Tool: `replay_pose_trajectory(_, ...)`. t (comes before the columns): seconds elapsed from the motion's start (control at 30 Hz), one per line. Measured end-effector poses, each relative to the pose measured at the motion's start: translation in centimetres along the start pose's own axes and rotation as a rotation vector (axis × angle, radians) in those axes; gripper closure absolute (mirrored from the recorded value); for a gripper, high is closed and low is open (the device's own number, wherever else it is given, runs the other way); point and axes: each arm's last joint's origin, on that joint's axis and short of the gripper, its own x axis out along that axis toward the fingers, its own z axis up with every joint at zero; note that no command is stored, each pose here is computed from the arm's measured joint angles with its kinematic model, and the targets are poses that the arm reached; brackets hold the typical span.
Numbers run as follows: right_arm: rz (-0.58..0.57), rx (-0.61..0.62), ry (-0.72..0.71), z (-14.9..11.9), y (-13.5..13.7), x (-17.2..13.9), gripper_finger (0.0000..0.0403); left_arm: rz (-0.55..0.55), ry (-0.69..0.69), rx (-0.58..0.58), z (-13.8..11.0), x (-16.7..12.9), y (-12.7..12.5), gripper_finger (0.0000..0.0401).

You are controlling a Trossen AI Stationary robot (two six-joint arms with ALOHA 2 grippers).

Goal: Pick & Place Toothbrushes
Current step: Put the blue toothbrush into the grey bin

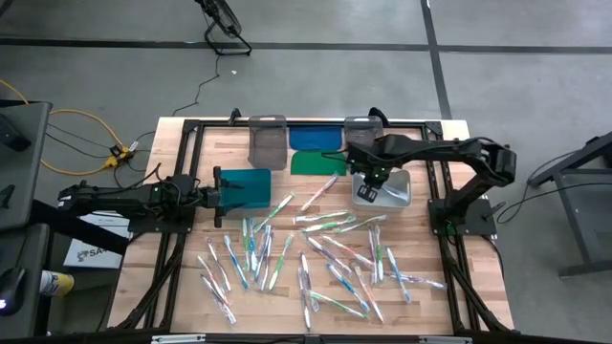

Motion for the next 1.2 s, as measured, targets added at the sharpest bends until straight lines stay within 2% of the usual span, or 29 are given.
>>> replay_pose_trajectory(0.23, 0.001, 0.042, 0.01, -0.1, -0.1, 0.0, 0.0351, 0.0, 0.0, 0.0, 0.0, 0.0, 0.0, 0.0182)
replay_pose_trajectory(0.53, 0.0, 0.107, 0.06, -0.5, -0.3, 0.0, 0.0265, 0.0, 0.001, 0.0, 0.0, 0.0, 0.0, 0.0182)
replay_pose_trajectory(0.7, 0.125, 0.227, 0.2, -1.6, 0.0, -0.4, 0.023, 0.0, 0.0, 0.0, 0.0, 0.0, 0.0, 0.0182)
replay_pose_trajectory(0.83, 0.233, 0.374, 0.317, -2.6, 0.8, -1.1, 0.0225, 0.0, 0.001, 0.0, 0.0, 0.0, 0.0, 0.0182)
replay_pose_trajectory(0.93, 0.253, 0.41, 0.379, -3.6, 2.2, -1.6, 0.0229, 0.0, 0.0, 0.0, 0.0, 0.0, 0.0, 0.0182)
replay_pose_trajectory(1.1, 0.18, 0.362, 0.368, -5.2, 5.1, -2.2, 0.0231, 0.0, 0.001, 0.0, 0.0, 0.0, 0.0, 0.0182)
replay_pose_trajectory(1.2, 0.114, 0.377, 0.347, -6.2, 6.8, -2.3, 0.0231, 0.0, 0.001, 0.0, 0.0, 0.0, 0.0, 0.0182)
